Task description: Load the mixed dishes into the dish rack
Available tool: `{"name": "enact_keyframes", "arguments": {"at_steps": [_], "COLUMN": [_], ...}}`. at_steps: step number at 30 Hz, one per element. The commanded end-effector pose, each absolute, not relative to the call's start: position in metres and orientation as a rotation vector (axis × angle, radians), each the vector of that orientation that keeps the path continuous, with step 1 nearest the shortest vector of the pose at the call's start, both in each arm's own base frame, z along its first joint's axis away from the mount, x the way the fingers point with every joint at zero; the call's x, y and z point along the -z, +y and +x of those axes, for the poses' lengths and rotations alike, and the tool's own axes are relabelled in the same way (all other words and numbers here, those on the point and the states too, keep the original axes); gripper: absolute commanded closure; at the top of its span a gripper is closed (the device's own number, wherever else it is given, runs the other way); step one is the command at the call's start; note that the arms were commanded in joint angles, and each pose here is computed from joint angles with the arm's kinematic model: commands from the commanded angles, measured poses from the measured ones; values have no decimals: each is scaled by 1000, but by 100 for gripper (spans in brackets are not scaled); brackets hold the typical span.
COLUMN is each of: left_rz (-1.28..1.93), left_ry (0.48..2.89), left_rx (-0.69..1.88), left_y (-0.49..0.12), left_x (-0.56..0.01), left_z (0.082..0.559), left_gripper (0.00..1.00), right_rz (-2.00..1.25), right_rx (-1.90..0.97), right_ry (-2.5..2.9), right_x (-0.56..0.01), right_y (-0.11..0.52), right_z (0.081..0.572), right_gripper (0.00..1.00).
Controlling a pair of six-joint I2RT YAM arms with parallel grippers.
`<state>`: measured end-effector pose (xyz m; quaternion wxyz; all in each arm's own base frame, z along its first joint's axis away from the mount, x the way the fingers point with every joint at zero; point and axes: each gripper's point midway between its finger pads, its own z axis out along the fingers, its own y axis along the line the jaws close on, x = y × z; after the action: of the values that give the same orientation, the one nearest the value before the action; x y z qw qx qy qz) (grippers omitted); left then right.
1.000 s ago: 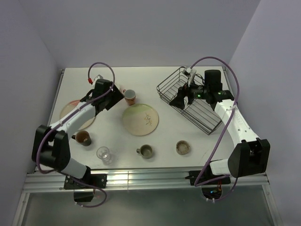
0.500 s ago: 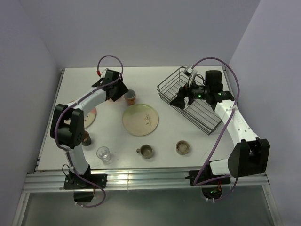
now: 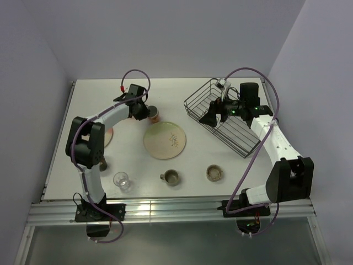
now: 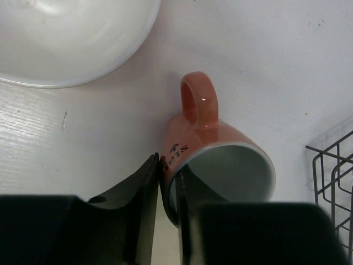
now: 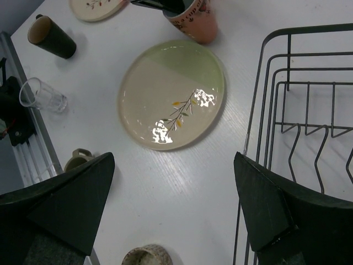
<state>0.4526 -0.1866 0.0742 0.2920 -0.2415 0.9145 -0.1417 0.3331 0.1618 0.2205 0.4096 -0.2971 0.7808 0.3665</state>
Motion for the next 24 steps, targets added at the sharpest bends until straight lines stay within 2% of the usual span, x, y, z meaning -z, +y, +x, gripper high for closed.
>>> {"name": "enact_keyframes", "arguments": {"at_steps": [1,5,8,14,17,20,21,24], "left_rz": [-575,-555,-540,-401,-287,-148,-113,-27], "left_ry": [2382,2327,2256,2045,1973,1845,1766,1702], "left_rx": [453,500,568,785,953,1164,1240,1435], "left_y": [-200,-205,-209,-221,-233,-249,-254,-264], "left_x": [-98,-117,-144,-230,-260,-290,-308,-319], "left_z": [468,480,490,493,469,438,430,391], "left_gripper": [79,92,97,100,100,100,100,100], "right_rz": [-764,-766,-770,-797,-750,-567,-412,-236], "right_rx": [-918,-918,-909,-946,-1084,-1296,-1426,-1588], "right_ry": [1889,1886,1882,1841,1799,1772,1805,1708], "right_x": [-245,-246,-247,-261,-283,-308,-320,-345], "right_y": [163,163,162,167,178,192,196,205], "right_z": [341,339,337,331,326,325,322,323], "right_gripper": [4,4,4,4,5,6,6,6]}}
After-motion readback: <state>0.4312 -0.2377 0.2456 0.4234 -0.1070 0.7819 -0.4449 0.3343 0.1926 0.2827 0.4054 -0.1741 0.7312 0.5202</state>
